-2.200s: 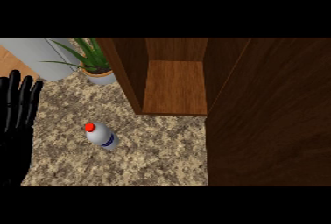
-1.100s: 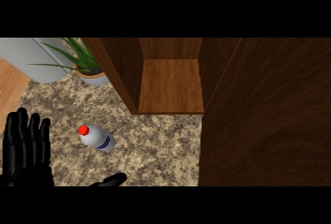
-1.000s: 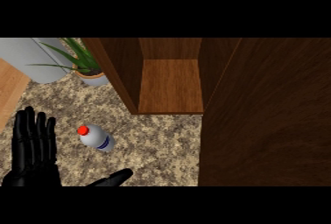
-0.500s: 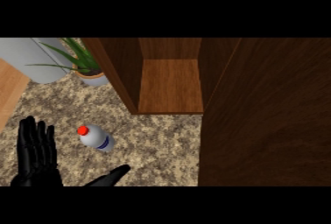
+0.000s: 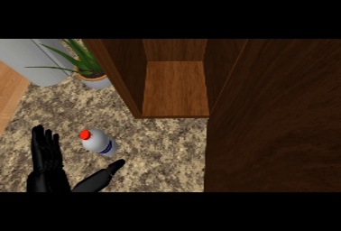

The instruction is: Pick up the bottled water, place it into the cabinet and close the cabinet

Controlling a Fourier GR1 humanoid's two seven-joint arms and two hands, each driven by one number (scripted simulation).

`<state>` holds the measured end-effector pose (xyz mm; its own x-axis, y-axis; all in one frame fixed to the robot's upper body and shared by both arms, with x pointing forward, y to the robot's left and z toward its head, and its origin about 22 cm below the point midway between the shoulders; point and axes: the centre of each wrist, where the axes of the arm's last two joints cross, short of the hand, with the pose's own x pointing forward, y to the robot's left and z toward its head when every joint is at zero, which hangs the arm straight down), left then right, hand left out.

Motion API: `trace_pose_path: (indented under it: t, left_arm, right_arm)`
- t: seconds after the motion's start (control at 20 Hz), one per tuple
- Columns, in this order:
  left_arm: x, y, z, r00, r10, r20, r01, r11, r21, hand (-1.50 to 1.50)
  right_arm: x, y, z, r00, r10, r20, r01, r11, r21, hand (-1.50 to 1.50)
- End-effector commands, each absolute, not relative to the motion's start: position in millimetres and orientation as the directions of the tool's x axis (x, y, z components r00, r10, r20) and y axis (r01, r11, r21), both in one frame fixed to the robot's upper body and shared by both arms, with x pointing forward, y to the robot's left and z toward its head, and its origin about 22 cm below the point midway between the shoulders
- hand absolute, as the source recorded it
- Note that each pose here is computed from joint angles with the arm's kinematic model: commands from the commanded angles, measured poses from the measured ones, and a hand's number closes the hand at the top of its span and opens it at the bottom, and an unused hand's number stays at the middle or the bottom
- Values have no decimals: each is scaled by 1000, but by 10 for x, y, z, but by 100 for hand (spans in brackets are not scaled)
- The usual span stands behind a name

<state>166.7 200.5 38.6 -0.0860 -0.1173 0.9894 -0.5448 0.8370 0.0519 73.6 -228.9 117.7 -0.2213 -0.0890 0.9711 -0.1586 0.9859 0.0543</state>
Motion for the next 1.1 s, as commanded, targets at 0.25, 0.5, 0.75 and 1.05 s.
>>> trace_pose_path:
  t: [0.25,0.5,0.75,1.05]
  left_arm:
    - [1706,2217,-372,-51,-86,995,-567,822,42,-150]
    - [1810,2423,-634,-48,-53,997,-591,806,14,-150]
    - [1951,2427,-900,-46,-77,996,-623,781,32,-150]
    - [1796,2486,-1341,-90,41,995,-545,835,-84,-150]
  right_arm:
    - [487,-2359,1395,-263,-85,961,-158,986,45,-150]
    - [363,-2362,1459,-266,-73,961,-150,988,34,-150]
    - [437,-2437,1318,-264,-67,962,-167,986,22,-150]
    - [321,-2365,1264,-248,-80,965,-170,985,38,-150]
